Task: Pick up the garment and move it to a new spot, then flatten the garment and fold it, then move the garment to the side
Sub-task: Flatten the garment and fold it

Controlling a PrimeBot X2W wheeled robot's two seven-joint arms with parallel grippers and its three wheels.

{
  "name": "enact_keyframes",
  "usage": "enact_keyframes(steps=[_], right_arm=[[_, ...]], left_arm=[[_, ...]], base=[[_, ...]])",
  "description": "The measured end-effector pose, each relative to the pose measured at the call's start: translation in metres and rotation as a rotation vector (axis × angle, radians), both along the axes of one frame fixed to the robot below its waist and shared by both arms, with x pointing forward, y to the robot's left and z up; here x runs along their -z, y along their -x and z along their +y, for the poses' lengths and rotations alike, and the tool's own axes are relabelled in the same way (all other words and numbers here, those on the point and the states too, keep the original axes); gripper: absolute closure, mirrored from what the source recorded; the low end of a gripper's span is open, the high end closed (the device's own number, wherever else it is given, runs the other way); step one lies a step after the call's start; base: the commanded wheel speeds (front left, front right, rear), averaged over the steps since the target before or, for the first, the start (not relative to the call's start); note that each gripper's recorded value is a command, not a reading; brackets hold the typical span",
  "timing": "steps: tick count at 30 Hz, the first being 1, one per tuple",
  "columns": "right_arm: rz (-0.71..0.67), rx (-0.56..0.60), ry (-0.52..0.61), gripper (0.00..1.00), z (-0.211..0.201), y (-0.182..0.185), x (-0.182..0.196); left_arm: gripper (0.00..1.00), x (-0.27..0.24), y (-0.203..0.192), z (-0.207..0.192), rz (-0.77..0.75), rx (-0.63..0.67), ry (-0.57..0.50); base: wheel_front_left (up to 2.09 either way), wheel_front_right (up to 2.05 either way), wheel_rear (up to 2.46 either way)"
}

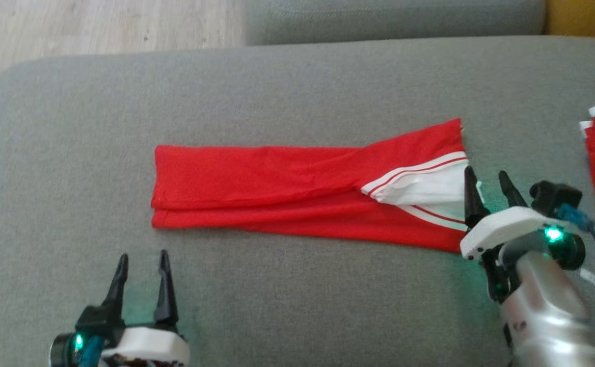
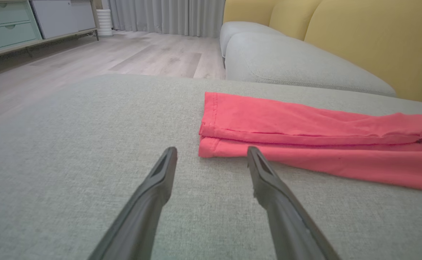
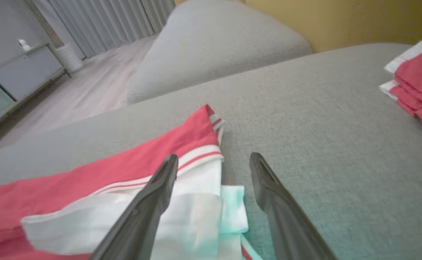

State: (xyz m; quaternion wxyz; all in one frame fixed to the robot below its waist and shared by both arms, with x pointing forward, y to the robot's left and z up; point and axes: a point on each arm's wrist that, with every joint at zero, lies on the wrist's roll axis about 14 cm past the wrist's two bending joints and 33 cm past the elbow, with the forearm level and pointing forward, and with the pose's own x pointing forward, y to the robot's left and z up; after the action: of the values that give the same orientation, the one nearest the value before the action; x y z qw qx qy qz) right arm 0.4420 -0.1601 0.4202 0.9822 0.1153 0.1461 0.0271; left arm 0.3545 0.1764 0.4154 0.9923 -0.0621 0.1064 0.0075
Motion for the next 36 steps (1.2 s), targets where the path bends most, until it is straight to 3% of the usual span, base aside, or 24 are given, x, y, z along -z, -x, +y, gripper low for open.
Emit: enact_keyframes(steps=[7,11,12,13,15,16,25,31,34,36], right_arm=[[0.209,-0.015,-0.005,0.00,0.008,0.009,0.053],[0.235,-0.032,-0.069,0.00,0.021,0.005,0.061],[0.234,-0.038,-0.089,0.07,0.025,0.004,0.060],[0.234,-0.045,-0.107,0.20,0.029,0.004,0.060],[0.235,-0.065,-0.135,0.95,0.039,0.004,0.059],[0.240,-0.073,-0.145,1.00,0.042,0.005,0.060],[0.193,0.018,-0.162,1.00,0.021,0.008,0.055],[0.130,0.109,-0.034,1.00,-0.056,0.008,0.036],[0.051,0.093,0.019,1.00,-0.069,-0.001,0.012],[-0.019,0.028,0.013,1.00,-0.046,-0.014,-0.008]], left_arm=[[0.00,0.014,-0.001,-0.001,0.046,-0.006,0.021],[0.00,0.022,0.004,0.005,0.074,-0.026,0.018],[0.00,0.022,0.004,0.006,0.076,-0.027,0.018],[0.00,0.023,0.004,0.006,0.078,-0.027,0.018],[0.00,0.024,0.003,0.005,0.082,-0.025,0.018],[0.00,0.025,0.003,0.004,0.082,-0.024,0.019],[0.00,0.017,-0.006,-0.009,0.054,0.017,0.030],[0.00,0.012,-0.008,-0.027,0.040,0.069,0.044],[0.00,0.013,-0.006,-0.039,0.043,0.111,0.049],[0.00,0.013,-0.003,-0.044,0.047,0.126,0.057]], base=[[0.00,0.00,0.00],[0.00,0.00,0.00],[0.00,0.00,0.00],[0.00,0.00,0.00],[0.00,0.00,0.00],[0.00,0.00,0.00],[0.00,0.00,0.00],[0.00,0.00,0.00],[0.00,0.00,0.00],[0.00,0.00,0.00]])
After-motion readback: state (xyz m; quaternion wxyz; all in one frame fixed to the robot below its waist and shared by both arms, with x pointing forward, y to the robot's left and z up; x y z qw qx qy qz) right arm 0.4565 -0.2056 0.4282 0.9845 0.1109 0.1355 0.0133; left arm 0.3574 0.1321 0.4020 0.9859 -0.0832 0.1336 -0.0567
